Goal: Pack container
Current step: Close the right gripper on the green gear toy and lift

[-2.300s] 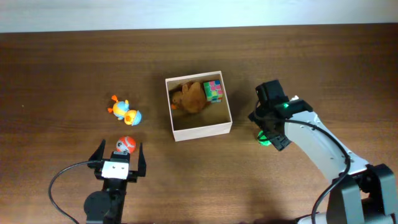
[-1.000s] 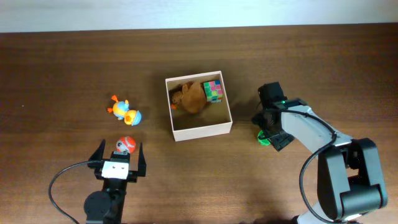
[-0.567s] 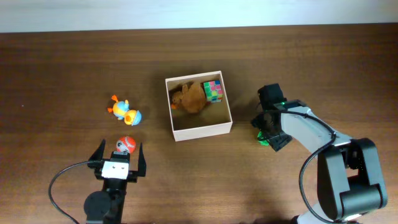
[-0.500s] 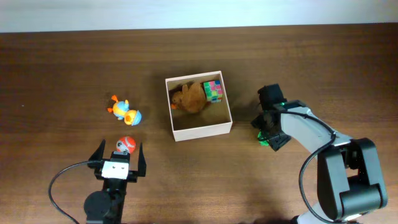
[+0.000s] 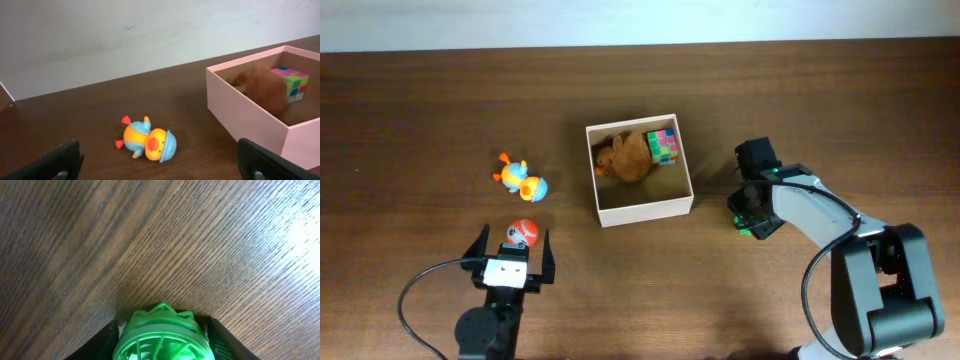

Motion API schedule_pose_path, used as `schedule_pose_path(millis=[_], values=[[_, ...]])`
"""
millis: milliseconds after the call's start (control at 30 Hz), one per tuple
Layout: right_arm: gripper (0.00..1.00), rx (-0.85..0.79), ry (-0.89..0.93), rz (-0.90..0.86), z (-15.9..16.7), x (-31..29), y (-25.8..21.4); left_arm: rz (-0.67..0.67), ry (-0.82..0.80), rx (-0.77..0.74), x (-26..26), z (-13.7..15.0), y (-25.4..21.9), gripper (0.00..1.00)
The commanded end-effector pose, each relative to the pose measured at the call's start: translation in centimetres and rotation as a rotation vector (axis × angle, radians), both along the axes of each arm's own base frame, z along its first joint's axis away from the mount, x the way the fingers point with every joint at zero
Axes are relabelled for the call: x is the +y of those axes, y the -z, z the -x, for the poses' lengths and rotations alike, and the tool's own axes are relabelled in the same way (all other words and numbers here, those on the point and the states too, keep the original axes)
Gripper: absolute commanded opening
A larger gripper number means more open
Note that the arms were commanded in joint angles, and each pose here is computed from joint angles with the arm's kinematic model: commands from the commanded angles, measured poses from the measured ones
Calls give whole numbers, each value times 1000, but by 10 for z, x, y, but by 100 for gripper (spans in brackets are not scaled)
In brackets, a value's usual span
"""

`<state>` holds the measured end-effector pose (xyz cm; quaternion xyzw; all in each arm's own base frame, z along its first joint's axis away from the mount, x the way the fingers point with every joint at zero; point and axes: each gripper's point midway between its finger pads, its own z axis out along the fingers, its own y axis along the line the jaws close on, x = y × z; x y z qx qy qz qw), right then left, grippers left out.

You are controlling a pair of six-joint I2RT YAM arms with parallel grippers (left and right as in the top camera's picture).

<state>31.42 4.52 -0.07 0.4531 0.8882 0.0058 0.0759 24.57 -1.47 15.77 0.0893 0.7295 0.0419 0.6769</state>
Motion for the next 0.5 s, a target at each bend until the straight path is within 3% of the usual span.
schedule_pose_path(millis=[0, 167, 467], values=[[45, 27, 7, -28, 8, 3, 10, -12, 4, -2, 0, 0, 1, 99], [37, -4, -63, -41, -3, 7, 7, -12, 4, -2, 0, 0, 1, 99], [39, -55, -146, -42, -28, 13, -25, -12, 4, -2, 0, 0, 1, 99]])
